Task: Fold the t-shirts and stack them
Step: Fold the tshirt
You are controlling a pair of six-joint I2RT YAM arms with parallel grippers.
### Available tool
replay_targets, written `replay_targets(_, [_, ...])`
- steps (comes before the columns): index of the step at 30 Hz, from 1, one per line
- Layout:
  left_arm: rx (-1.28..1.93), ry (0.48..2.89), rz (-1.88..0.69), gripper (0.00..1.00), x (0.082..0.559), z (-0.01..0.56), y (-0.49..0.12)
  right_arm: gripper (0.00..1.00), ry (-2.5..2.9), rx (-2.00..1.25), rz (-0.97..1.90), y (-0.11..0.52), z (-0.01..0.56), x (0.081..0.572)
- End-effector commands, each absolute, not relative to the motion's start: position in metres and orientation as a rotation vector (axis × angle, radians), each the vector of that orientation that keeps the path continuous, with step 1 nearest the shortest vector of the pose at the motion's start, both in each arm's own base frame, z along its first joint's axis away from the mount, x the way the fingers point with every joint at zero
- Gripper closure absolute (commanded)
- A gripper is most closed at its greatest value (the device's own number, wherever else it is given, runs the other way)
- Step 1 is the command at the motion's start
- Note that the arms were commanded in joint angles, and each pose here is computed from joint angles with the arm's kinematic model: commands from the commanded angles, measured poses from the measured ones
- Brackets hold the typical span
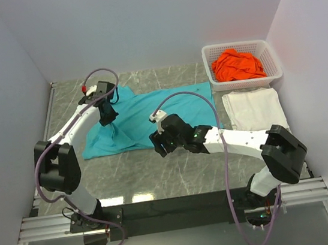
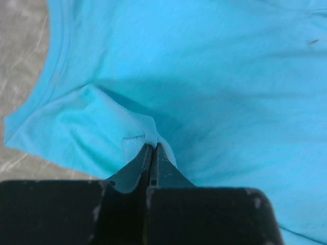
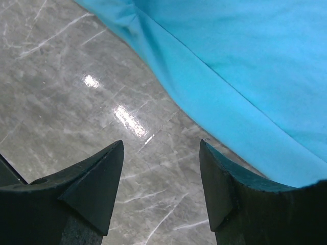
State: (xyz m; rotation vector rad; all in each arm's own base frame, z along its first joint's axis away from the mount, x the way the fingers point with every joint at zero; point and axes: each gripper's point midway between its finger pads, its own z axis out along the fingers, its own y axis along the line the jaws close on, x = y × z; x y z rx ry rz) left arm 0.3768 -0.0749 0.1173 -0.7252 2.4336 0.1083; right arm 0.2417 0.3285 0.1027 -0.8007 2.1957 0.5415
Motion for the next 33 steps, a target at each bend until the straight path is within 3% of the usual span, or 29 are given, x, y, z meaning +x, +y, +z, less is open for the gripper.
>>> replay_targets(1, [-0.638,2.379,0.079,0.98,0.403,0.134,-0.082,0.32,2.173,-0.752,0.533,0.322,0.115,0.248])
replay_targets(21, [-0.676,2.402,0.064,0.98,0.43,0.105,-0.094,0.34,2.231,-0.719,0.449,0.308,0.1,0.266])
replay_targets(33, [-0.726,2.395,0.067,0.99,0.434,0.104,-0.089,0.48,2.224,-0.894,0.373,0.31,0.079,0.291])
